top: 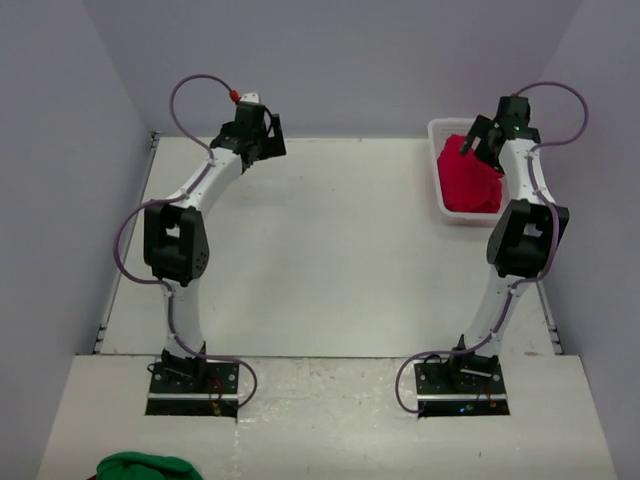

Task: Fold and stack the t-shirts
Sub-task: Grab crumpled tshirt from bin with the right arm

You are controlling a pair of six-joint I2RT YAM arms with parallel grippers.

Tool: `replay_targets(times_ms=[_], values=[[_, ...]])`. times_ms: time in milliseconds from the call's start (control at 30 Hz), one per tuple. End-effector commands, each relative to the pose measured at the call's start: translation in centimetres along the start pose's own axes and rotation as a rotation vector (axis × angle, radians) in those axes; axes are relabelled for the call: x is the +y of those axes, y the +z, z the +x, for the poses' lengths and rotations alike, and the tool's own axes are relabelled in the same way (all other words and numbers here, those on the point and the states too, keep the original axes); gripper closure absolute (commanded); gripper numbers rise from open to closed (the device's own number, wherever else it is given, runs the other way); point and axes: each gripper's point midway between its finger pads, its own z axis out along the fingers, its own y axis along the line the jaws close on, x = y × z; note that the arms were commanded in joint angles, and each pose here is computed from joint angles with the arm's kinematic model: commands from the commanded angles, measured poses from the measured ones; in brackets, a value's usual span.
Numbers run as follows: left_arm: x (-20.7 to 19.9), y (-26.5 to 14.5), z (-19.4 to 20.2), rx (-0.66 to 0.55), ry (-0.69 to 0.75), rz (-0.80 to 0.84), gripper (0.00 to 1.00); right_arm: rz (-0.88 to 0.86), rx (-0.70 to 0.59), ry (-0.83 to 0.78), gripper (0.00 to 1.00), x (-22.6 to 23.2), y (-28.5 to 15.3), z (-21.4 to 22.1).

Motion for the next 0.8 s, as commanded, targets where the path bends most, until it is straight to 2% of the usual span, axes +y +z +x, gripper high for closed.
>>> replay_targets(times_ms=[0, 100, 233, 500, 600, 633, 733, 767], values=[[-0.5, -0.4, -2.4, -0.044, -0.03, 0.03, 0.0, -0.032, -0.011, -0.028, 0.01, 0.5, 0.2, -1.0], [-0.5, -0.3, -2.6, -0.047, -0.036, 0.035, 0.0, -0.011, 0.008, -0.027, 0.05, 0.3, 1.2, -0.8], [-0.7, -0.4, -3.0, -0.057, -0.041, 0.045, 0.0, 0.009, 0.037, -0.027, 0.26, 0.0, 2.6, 0.1], [-1.0, -1.2, -4.0, -0.077, -0.053, 0.064, 0.0, 0.031, 0.089, -0.036, 0.29, -0.6, 4.6, 2.3], [-1.0, -1.4, -4.1, -0.084, -0.05, 0.064, 0.0, 0.026, 0.088, -0.032, 0.52, -0.5, 4.8, 2.5], [-0.9, -1.4, -4.1, -0.081, -0.051, 0.062, 0.0, 0.024, 0.079, -0.029, 0.53, -0.4, 4.6, 2.3], [-1.1, -1.2, -3.7, -0.072, -0.052, 0.07, 0.0, 0.013, 0.044, -0.02, 0.44, -0.2, 3.8, 1.5], [-1.1, -1.2, -3.6, -0.069, -0.053, 0.072, 0.0, 0.004, 0.031, -0.02, 0.44, -0.1, 3.6, 1.1]])
